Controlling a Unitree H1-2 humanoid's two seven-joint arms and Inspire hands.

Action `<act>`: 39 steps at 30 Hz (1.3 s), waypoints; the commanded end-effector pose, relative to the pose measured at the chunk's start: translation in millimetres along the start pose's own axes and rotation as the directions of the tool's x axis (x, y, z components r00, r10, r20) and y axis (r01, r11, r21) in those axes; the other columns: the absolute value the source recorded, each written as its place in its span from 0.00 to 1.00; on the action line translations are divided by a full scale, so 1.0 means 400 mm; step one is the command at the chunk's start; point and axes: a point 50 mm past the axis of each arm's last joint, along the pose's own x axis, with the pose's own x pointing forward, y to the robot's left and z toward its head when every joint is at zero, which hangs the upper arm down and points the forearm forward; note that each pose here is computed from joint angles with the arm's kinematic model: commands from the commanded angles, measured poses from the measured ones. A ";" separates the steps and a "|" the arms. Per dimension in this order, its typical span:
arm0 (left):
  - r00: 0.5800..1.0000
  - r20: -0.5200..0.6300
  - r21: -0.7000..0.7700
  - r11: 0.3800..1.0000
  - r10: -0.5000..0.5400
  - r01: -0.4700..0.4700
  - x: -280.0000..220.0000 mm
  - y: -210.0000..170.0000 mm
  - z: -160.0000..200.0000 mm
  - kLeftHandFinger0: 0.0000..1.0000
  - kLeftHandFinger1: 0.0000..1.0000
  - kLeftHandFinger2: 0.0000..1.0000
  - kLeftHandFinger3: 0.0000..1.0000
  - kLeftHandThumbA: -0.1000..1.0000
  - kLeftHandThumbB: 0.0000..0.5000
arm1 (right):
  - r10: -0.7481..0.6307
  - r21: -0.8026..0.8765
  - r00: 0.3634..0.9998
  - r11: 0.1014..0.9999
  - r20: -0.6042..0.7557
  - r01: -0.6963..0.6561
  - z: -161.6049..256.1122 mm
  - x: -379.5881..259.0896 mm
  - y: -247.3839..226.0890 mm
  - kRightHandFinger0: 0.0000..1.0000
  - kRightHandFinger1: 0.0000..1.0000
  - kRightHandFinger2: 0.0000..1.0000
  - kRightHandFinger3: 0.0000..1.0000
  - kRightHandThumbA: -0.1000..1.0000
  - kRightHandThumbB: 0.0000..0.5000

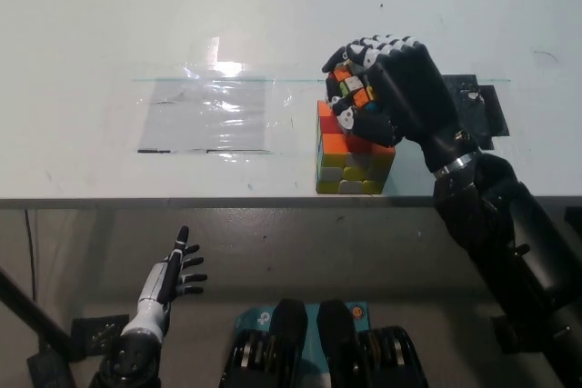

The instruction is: The robot uses its right hand to pick up the small cube kept on the middle on the desk and place it on the bigger cube kept next to it

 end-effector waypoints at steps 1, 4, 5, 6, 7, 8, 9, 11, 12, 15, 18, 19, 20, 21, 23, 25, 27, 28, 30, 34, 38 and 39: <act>0.998 0.057 0.010 1.000 0.005 -0.006 0.024 0.015 0.050 0.72 0.72 0.82 0.83 1.00 0.32 | -0.043 0.036 0.998 0.999 0.052 0.041 0.025 0.033 -0.024 0.00 0.00 0.18 0.41 0.00 0.00; 0.998 0.059 0.009 1.000 0.013 -0.013 0.031 0.017 0.064 0.71 0.70 0.81 0.84 1.00 0.31 | -0.033 0.030 0.998 0.999 0.045 0.032 0.026 0.040 -0.026 0.00 0.00 0.07 0.41 0.00 0.00; 0.998 0.055 -0.009 1.000 0.008 -0.007 0.030 0.016 0.064 0.72 0.71 0.83 0.86 1.00 0.32 | -0.009 0.018 1.000 1.000 0.028 0.009 0.028 0.034 -0.024 0.00 0.00 0.06 0.38 0.00 0.00; 0.998 0.055 -0.009 1.000 0.008 -0.007 0.030 0.016 0.064 0.72 0.71 0.83 0.86 1.00 0.31 | -0.009 0.018 1.000 1.000 0.028 0.008 0.028 0.034 -0.024 0.00 0.00 0.03 0.37 0.00 0.00; 0.998 0.060 -0.012 1.000 0.012 -0.011 0.031 0.015 0.064 0.68 0.67 0.79 0.83 1.00 0.31 | -0.004 0.019 1.000 1.000 0.024 0.003 0.027 0.030 -0.021 0.00 0.00 0.03 0.36 0.00 0.00; 0.998 0.061 -0.001 1.000 0.011 -0.011 0.031 0.016 0.063 0.68 0.67 0.79 0.83 1.00 0.31 | -0.007 0.029 1.000 1.000 0.020 0.006 0.023 0.024 -0.011 0.00 0.00 0.00 0.37 0.00 0.00; 0.998 0.061 -0.002 1.000 0.011 -0.011 0.031 0.016 0.063 0.68 0.67 0.79 0.83 1.00 0.30 | -0.007 0.032 1.000 0.999 0.019 0.006 0.023 0.023 -0.010 0.00 0.00 0.00 0.42 0.00 0.00; 0.998 0.066 0.001 1.000 0.009 -0.009 0.031 0.016 0.062 0.67 0.67 0.79 0.83 1.00 0.30 | 0.000 0.039 1.000 0.999 0.014 0.000 0.023 0.019 -0.007 0.00 0.00 0.01 0.53 0.00 0.00; 0.998 0.067 0.003 1.000 0.012 -0.012 0.030 0.014 0.064 0.69 0.69 0.81 0.85 1.00 0.30 | 0.016 0.031 1.000 0.999 0.024 -0.017 0.020 0.019 -0.009 0.02 0.07 0.12 0.73 0.00 0.02; 0.998 0.066 0.005 1.000 0.012 -0.012 0.030 0.014 0.064 0.70 0.69 0.81 0.85 1.00 0.27 | 0.060 -0.009 0.998 0.998 0.007 -0.060 0.014 0.016 -0.007 0.21 0.28 0.34 1.00 0.25 0.11; 0.998 0.064 0.004 1.000 0.011 -0.012 0.031 0.015 0.063 0.71 0.71 0.83 0.86 1.00 0.28 | 0.123 -0.104 0.992 0.987 -0.018 -0.124 0.011 0.013 -0.010 0.78 0.97 1.00 1.00 0.86 0.66; 0.998 0.066 0.006 1.000 0.010 -0.010 0.031 0.015 0.063 0.71 0.71 0.83 0.87 1.00 0.28 | 0.131 -0.110 0.991 0.985 -0.023 -0.132 0.011 0.013 -0.010 0.82 1.00 1.00 1.00 0.88 0.69; 0.998 0.063 0.007 1.000 0.010 -0.010 0.032 0.016 0.062 0.72 0.72 0.84 0.89 1.00 0.28 | 0.177 -0.150 0.983 0.971 -0.057 -0.184 0.013 0.012 -0.010 0.94 1.00 1.00 1.00 0.98 0.82; 0.998 0.065 0.006 1.000 0.011 -0.011 0.031 0.016 0.062 0.71 0.71 0.84 0.88 1.00 0.30 | 0.188 -0.144 0.980 0.970 -0.069 -0.197 0.015 0.012 -0.012 1.00 1.00 1.00 1.00 0.97 0.82; 0.998 0.062 -0.004 1.000 0.009 -0.009 0.032 0.015 0.063 0.72 0.72 0.84 0.88 1.00 0.30 | 0.191 -0.146 0.979 0.969 -0.072 -0.200 0.016 0.009 -0.013 1.00 1.00 1.00 1.00 0.97 0.80; 0.998 0.064 -0.003 1.000 0.013 -0.013 0.033 0.016 0.066 0.70 0.69 0.81 0.85 1.00 0.27 | 0.195 -0.145 0.978 0.968 -0.076 -0.204 0.017 0.009 -0.015 1.00 1.00 1.00 1.00 0.96 0.77; 0.998 0.065 0.004 1.000 0.014 -0.014 0.035 0.018 0.071 0.70 0.69 0.81 0.84 1.00 0.25 | 0.193 -0.142 0.978 0.969 -0.076 -0.202 0.016 0.009 -0.016 1.00 1.00 1.00 1.00 0.96 0.75; 0.998 0.062 0.006 1.000 0.014 -0.015 0.034 0.018 0.072 0.71 0.70 0.82 0.85 1.00 0.25 | 0.197 -0.136 0.977 0.969 -0.080 -0.206 0.015 0.008 -0.015 1.00 1.00 1.00 1.00 0.97 0.75; 0.997 0.074 0.015 1.000 0.011 -0.012 0.034 0.020 0.070 0.72 0.71 0.82 0.85 1.00 0.27 | 0.209 -0.122 0.973 0.968 -0.096 -0.220 0.015 0.006 -0.012 1.00 1.00 1.00 1.00 0.98 0.72; 0.997 0.078 0.001 1.000 0.011 -0.011 0.034 0.017 0.070 0.70 0.68 0.79 0.82 1.00 0.29 | 0.214 -0.122 0.972 0.967 -0.098 -0.225 0.014 0.002 -0.011 1.00 1.00 1.00 1.00 1.00 0.71; 0.997 0.076 0.011 1.000 0.014 -0.015 0.036 0.018 0.068 0.70 0.69 0.80 0.83 1.00 0.30 | 0.221 -0.135 0.970 0.963 -0.098 -0.233 0.016 0.004 -0.016 1.00 1.00 1.00 1.00 1.00 0.73; 0.997 0.075 0.016 1.000 0.014 -0.015 0.036 0.018 0.069 0.71 0.70 0.81 0.84 1.00 0.30 | 0.219 -0.136 0.971 0.963 -0.097 -0.231 0.018 0.004 -0.018 1.00 1.00 1.00 1.00 1.00 0.73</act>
